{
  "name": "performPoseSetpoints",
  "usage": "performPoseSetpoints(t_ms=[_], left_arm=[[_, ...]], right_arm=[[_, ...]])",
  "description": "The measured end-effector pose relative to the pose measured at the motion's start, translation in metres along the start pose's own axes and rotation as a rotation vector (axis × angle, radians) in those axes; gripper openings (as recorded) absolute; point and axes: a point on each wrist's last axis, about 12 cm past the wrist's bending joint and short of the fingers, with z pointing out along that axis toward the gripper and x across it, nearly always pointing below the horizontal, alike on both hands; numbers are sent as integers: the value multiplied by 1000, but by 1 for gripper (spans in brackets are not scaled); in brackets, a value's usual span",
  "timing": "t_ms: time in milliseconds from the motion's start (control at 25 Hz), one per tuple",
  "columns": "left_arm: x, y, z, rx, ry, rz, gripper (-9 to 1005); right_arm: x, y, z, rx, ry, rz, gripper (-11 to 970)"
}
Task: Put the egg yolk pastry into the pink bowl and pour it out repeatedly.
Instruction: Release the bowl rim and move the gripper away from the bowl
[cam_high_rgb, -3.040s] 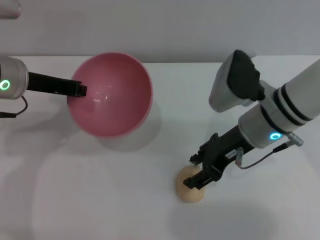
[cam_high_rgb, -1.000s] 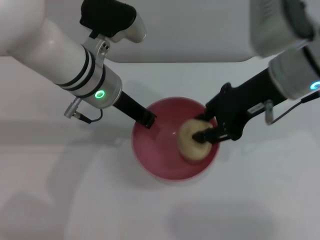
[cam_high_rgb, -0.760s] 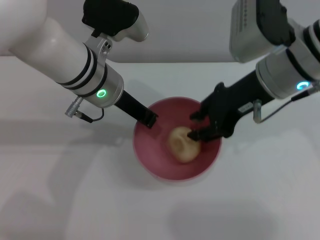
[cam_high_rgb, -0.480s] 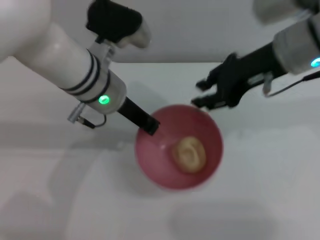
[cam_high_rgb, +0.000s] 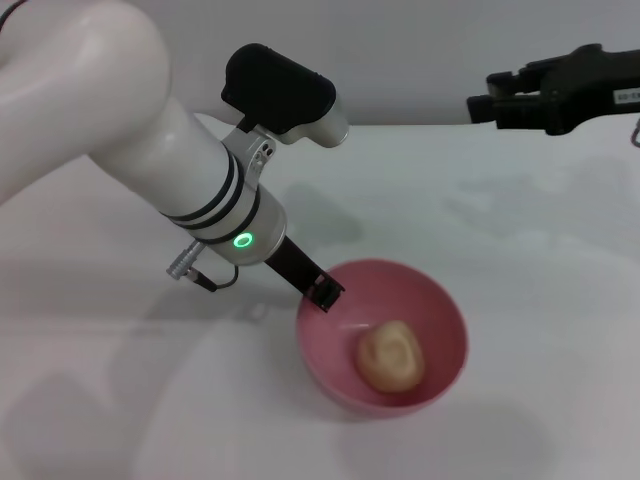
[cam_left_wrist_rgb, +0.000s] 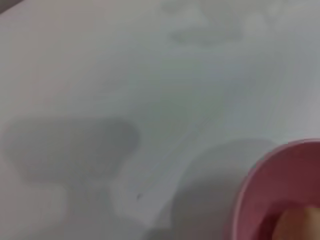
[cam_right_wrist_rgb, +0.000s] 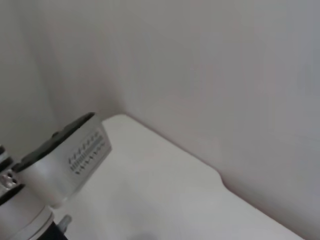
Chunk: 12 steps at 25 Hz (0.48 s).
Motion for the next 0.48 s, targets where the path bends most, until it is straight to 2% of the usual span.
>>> performPoseSetpoints(t_ms=[240, 400, 480], left_arm=[[-5, 4, -8, -12, -29, 3, 134], [-9, 25, -29, -18, -124, -62, 203], [-10, 35, -44, -18, -185, -85, 277]], right_arm=[[14, -3, -6, 13, -7, 50, 389], [23, -7, -4, 23, -13, 90, 388], [28, -10, 0, 31, -30, 125, 388]])
